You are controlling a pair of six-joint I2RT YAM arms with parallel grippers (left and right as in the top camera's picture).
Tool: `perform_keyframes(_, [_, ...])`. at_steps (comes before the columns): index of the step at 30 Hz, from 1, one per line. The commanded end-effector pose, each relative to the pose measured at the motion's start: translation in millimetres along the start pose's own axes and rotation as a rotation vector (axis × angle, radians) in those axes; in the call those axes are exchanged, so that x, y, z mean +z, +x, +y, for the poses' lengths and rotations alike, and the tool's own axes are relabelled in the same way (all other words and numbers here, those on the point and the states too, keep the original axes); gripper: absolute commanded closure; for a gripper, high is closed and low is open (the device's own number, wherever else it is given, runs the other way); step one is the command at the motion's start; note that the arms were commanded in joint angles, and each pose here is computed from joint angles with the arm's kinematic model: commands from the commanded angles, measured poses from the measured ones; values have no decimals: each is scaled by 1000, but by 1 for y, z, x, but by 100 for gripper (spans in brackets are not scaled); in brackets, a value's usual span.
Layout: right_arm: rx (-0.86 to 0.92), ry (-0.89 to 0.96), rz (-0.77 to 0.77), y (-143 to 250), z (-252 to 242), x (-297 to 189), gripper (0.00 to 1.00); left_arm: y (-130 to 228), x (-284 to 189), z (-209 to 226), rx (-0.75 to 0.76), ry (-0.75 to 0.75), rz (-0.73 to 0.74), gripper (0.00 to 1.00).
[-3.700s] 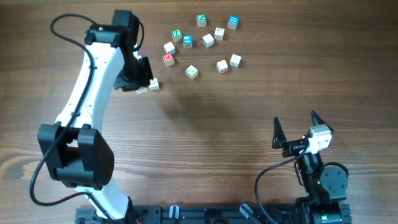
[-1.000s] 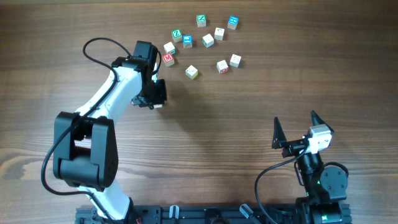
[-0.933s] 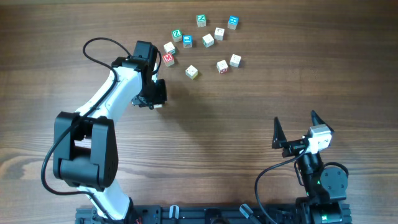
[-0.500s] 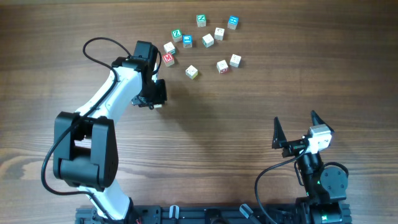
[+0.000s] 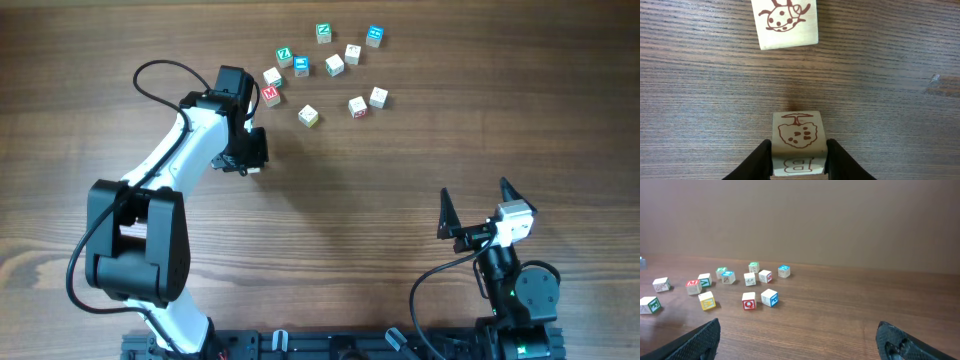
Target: Form a tower
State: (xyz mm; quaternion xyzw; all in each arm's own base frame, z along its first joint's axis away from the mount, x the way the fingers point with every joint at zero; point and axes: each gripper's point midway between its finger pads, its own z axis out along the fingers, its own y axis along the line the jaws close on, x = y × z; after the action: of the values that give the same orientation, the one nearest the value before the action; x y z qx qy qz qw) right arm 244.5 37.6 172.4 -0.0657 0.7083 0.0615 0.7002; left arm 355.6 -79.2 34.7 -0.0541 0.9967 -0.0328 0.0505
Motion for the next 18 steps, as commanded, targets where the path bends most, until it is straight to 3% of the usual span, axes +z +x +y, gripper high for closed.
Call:
perform_keyframes(1, [-15, -12, -9, -2, 2, 0, 0, 3, 4, 2, 17, -16, 7, 67])
perform_keyframes(18, [-15, -12, -9, -2, 2, 0, 0, 1, 4, 1, 17, -14, 2, 64])
